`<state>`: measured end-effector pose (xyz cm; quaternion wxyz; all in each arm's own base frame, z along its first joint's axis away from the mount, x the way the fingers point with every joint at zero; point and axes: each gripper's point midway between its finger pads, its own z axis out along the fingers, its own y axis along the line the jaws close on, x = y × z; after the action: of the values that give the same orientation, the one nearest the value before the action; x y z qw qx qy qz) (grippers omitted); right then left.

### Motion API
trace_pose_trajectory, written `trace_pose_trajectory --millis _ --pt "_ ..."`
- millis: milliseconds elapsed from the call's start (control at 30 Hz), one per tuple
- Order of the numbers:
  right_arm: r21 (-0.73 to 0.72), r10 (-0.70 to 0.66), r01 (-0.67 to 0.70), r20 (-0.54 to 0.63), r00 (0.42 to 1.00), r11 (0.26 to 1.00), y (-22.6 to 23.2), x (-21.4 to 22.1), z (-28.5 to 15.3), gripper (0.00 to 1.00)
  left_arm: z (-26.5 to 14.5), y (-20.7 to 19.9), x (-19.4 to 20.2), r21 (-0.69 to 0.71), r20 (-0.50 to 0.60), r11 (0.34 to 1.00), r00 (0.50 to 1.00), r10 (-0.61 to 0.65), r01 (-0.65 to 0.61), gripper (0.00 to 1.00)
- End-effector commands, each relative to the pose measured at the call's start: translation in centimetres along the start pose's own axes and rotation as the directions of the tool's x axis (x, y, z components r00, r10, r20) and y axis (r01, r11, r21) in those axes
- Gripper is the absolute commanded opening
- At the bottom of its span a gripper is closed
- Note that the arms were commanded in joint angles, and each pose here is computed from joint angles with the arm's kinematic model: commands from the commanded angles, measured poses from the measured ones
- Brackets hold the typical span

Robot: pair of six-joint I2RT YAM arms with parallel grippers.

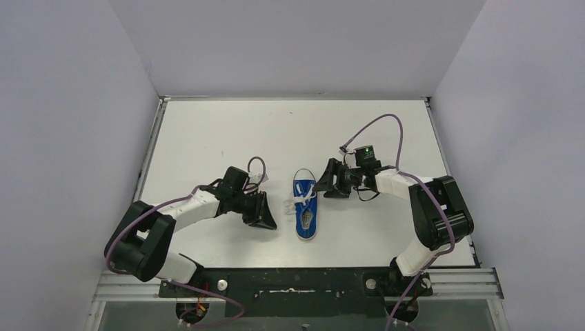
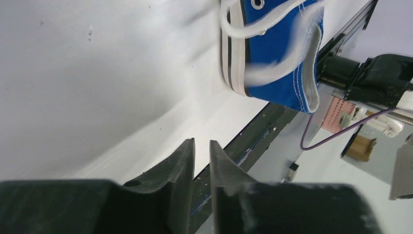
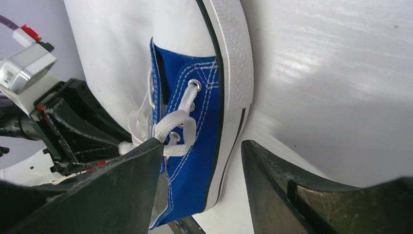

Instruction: Tie the shoes

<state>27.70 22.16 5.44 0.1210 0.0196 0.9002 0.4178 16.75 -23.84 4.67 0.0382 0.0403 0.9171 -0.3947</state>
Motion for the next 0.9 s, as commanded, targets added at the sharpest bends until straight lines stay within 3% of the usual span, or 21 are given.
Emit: trace_pose_trajectory --millis 0,33,133,267,433,567,867 --pt "-0.105 -0.03 0.04 0.088 0.996 0.994 3.0 -2.8 0.2 0.61 -1.4 -2.2 -1.2 0.072 0.04 0.995 0.997 0.06 -0.063 0.3" --pt "-0.108 -0.033 0.043 0.088 0.996 0.993 3.2 -2.8 0.2 0.61 -1.7 -2.8 -1.9 0.092 0.07 0.993 0.995 0.071 -0.077 0.41" --pt "-0.115 -0.043 0.053 0.09 0.995 0.992 3.7 -2.8 0.3 0.6 -2.2 -4.4 -4.2 0.148 0.158 0.982 0.983 0.09 -0.114 0.59" --pt "-0.122 -0.044 0.055 0.093 0.995 0.991 3.9 -2.7 0.3 0.58 -1.4 -5.5 -7.0 0.197 0.159 0.975 0.985 0.07 -0.102 0.65" --pt "-0.116 -0.033 0.041 0.071 0.997 0.992 3.6 -2.2 1.0 0.56 0.3 -6.3 -10.3 0.257 0.185 0.963 0.982 0.035 -0.083 0.65" --pt "-0.119 -0.013 0.022 0.077 0.997 0.993 3.5 -2.3 1.3 0.48 1.5 -6.2 -11.2 0.274 0.172 0.959 0.985 0.017 -0.064 0.64" --pt "-0.091 0.008 -0.002 0.062 0.998 0.996 2.4 -1.4 1.6 0.29 2.9 -4.4 -10.6 0.247 0.114 0.969 0.993 -0.009 -0.02 0.41"
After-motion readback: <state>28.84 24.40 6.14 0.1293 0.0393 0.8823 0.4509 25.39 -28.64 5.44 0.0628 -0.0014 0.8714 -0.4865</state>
